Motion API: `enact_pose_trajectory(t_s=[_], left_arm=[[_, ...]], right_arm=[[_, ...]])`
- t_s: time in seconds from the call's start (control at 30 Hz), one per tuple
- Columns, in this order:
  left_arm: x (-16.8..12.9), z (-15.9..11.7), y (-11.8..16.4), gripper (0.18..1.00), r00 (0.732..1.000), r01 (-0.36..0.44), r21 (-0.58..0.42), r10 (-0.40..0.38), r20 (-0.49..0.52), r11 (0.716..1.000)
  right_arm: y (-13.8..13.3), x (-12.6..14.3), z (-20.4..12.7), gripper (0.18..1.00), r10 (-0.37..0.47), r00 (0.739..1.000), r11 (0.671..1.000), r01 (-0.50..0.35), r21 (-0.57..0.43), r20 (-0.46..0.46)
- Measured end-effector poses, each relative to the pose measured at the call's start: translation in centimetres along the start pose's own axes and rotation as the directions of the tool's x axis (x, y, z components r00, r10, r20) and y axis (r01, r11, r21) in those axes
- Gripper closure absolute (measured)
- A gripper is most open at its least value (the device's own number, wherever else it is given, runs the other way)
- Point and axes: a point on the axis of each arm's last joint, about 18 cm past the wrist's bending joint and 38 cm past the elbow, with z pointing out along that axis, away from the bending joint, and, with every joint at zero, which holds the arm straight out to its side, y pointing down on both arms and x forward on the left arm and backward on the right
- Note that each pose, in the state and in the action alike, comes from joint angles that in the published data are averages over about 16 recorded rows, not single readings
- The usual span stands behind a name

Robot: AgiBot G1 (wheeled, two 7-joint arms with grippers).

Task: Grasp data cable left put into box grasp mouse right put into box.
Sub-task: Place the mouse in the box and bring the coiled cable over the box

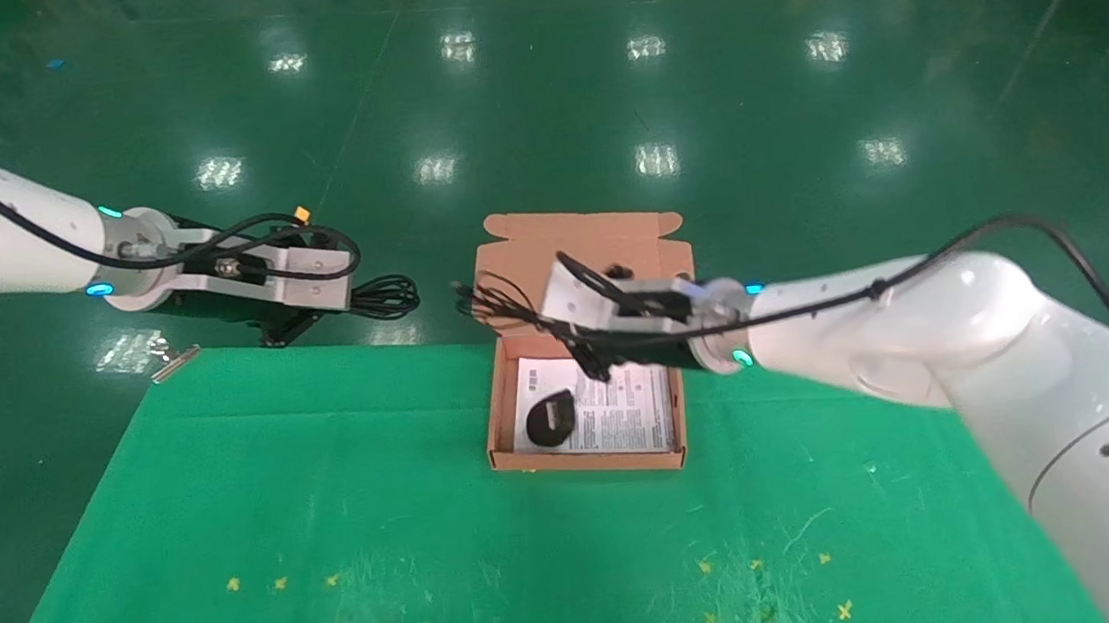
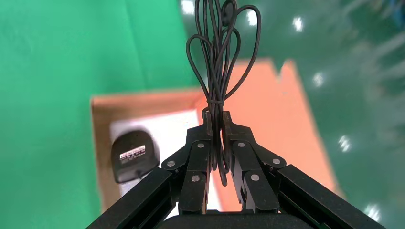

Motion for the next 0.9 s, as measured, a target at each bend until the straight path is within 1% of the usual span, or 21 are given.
enact_pose_trajectory(t_s=[0.13, 0.27, 0.6, 0.83, 0.9], left_arm=[[0.1, 0.1, -0.2, 0.991, 1.000, -0.002, 0.002, 0.002, -0.005, 1.000], [0.2, 0.3, -0.5, 0.991, 1.000, -0.003, 0.008, 0.003, -0.010, 1.000], [0.5, 1.3, -1.8, 0.992, 1.000, -0.008, 0.033, 0.008, -0.019, 0.999], [0.8, 2.2, -2.9, 0.992, 1.000, -0.010, 0.056, 0.012, -0.022, 0.998], [0.9, 2.5, -3.3, 0.992, 1.000, -0.011, 0.063, 0.012, -0.021, 0.998]], right_arm=[[1.4, -1.0, 0.3, 0.966, 0.047, 0.999, 0.998, -0.047, -0.030, 0.010], [2.2, -1.5, 0.3, 0.966, 0.067, 0.998, 0.996, -0.066, -0.052, 0.019], [2.3, -1.9, 0.4, 0.953, 0.061, 0.997, 0.997, -0.059, -0.055, 0.038], [2.4, -1.6, 0.3, 0.907, 0.060, 0.998, 0.997, -0.058, -0.059, 0.030], [2.6, -1.3, 0.1, 0.882, 0.060, 0.998, 0.996, -0.058, -0.064, 0.022]])
